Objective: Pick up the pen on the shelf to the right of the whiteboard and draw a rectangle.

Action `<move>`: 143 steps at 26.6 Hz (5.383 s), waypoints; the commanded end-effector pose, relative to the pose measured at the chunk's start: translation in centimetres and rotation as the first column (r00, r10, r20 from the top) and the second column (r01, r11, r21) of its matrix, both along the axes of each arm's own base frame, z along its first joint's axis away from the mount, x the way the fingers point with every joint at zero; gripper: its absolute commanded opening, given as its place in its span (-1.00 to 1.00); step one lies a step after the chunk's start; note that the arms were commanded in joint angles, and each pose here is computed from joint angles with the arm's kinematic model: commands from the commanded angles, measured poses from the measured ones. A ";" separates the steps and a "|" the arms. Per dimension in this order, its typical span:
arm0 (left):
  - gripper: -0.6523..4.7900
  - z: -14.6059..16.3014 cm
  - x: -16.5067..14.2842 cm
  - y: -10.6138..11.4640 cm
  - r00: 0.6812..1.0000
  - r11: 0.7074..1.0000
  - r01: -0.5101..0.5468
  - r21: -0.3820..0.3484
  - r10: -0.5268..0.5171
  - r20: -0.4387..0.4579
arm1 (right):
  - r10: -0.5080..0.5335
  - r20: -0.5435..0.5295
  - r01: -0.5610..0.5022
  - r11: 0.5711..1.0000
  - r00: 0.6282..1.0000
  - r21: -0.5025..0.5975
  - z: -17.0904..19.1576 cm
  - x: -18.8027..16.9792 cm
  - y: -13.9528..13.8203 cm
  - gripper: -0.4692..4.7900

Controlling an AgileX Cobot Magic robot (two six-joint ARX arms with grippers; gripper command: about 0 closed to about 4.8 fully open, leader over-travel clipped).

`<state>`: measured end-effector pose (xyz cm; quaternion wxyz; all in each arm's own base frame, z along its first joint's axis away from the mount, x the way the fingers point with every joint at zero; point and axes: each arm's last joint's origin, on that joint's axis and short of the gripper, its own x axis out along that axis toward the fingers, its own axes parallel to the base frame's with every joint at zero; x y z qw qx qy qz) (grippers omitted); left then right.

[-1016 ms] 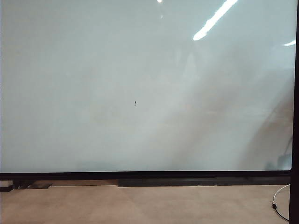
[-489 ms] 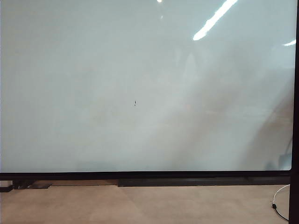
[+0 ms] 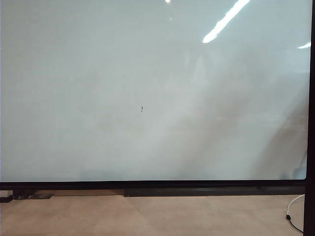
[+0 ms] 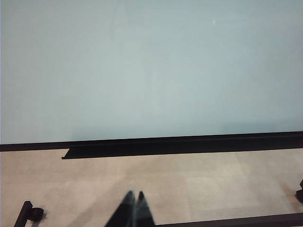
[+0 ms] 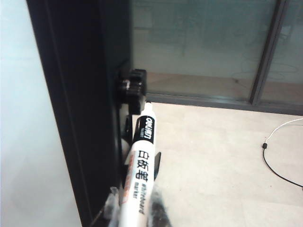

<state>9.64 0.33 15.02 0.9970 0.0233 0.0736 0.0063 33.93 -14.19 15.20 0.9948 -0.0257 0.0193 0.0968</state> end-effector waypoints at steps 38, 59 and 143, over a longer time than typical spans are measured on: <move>-0.78 0.2 0.0 0.0 1.000 1.000 0.002 0.001 -0.002 0.013 | 0.264 0.070 -0.246 0.949 0.962 -0.196 12.8 -17.2 24.3 -0.84; -0.78 0.2 0.0 0.0 1.000 1.000 0.002 0.001 -0.002 0.013 | 0.446 -0.364 -0.575 0.593 0.818 -0.564 14.7 -13.6 33.4 -0.84; -0.78 0.2 0.0 0.0 1.000 1.000 0.002 0.001 -0.002 0.012 | 0.300 -0.297 -0.403 0.408 0.907 -0.819 14.1 -3.8 37.5 -0.84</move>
